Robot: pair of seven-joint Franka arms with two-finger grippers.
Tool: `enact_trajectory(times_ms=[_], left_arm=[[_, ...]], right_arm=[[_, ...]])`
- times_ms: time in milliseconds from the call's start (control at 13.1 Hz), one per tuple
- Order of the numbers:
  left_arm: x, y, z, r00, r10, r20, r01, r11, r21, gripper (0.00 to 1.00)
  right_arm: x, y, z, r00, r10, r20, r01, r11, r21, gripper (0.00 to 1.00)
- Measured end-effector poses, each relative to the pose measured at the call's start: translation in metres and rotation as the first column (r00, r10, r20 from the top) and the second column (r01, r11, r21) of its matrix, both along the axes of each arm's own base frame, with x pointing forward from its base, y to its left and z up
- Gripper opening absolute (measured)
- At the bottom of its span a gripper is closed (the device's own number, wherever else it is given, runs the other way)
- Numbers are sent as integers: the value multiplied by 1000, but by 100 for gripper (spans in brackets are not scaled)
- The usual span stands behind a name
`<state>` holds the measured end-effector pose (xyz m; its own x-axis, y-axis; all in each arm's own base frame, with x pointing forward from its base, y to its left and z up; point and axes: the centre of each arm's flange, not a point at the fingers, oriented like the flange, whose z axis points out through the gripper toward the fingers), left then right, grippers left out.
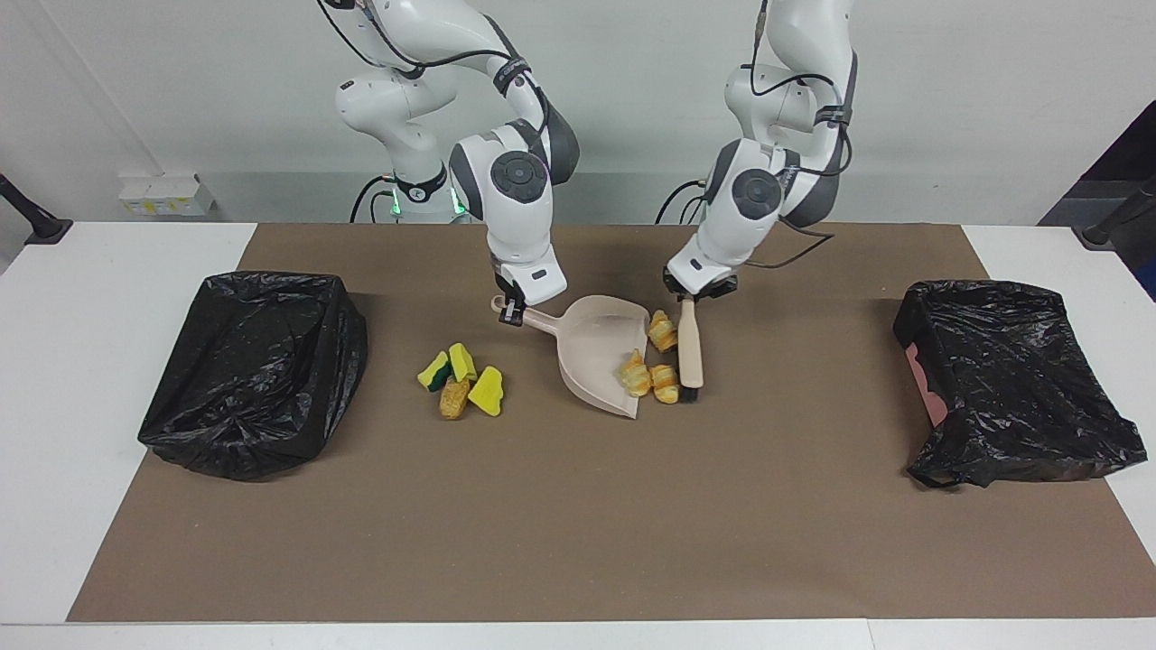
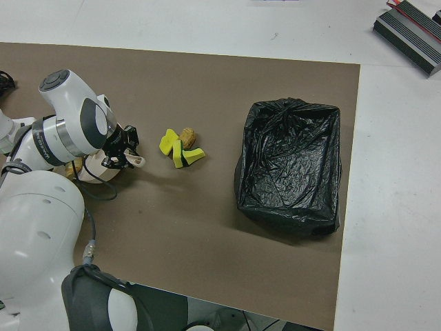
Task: Sweep and dump trash in bin
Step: 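Hold the dustpan with the right gripper while the left brush sweeps rolls in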
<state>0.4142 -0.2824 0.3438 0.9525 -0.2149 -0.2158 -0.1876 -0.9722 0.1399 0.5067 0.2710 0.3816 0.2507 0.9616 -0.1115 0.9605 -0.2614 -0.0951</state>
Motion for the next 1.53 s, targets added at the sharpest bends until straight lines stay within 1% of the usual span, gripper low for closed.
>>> enact_trajectory(times_ms=[229,382,611,840,916,1069,1221,1527], left_arm=[[-24,-39,8,1000,-31,-3,30,998,-63,26],[-29,-45,11,1000,-31,-5,30,996,-80,26],[-19,-33,11,1000,8,-10,-9,997,-81,26],[12,10,21,995,93,-25,-95,992,-84,26],[19,19,28,993,111,-28,-113,990,-87,26],[25,33,34,990,136,-39,-138,987,-85,26],[20,46,27,986,151,-64,-156,985,-70,26],[-2,51,5,984,142,-104,-147,988,-38,26]], right_arm=[[-1,0,-1,1000,-5,-2,5,1000,-2,33],[-1,0,-2,1000,-7,-3,7,1000,-3,33],[-1,0,-2,1000,-7,-3,7,1000,-3,33],[-1,0,-2,1000,-7,-3,7,1000,-3,33],[-1,0,-2,1000,-7,-3,7,1000,-3,33],[-1,0,-2,1000,-8,-3,8,1000,-3,33],[-1,0,-2,1000,-8,-3,8,1000,-3,33],[-2,0,-2,1000,-8,-4,8,1000,-4,33]])
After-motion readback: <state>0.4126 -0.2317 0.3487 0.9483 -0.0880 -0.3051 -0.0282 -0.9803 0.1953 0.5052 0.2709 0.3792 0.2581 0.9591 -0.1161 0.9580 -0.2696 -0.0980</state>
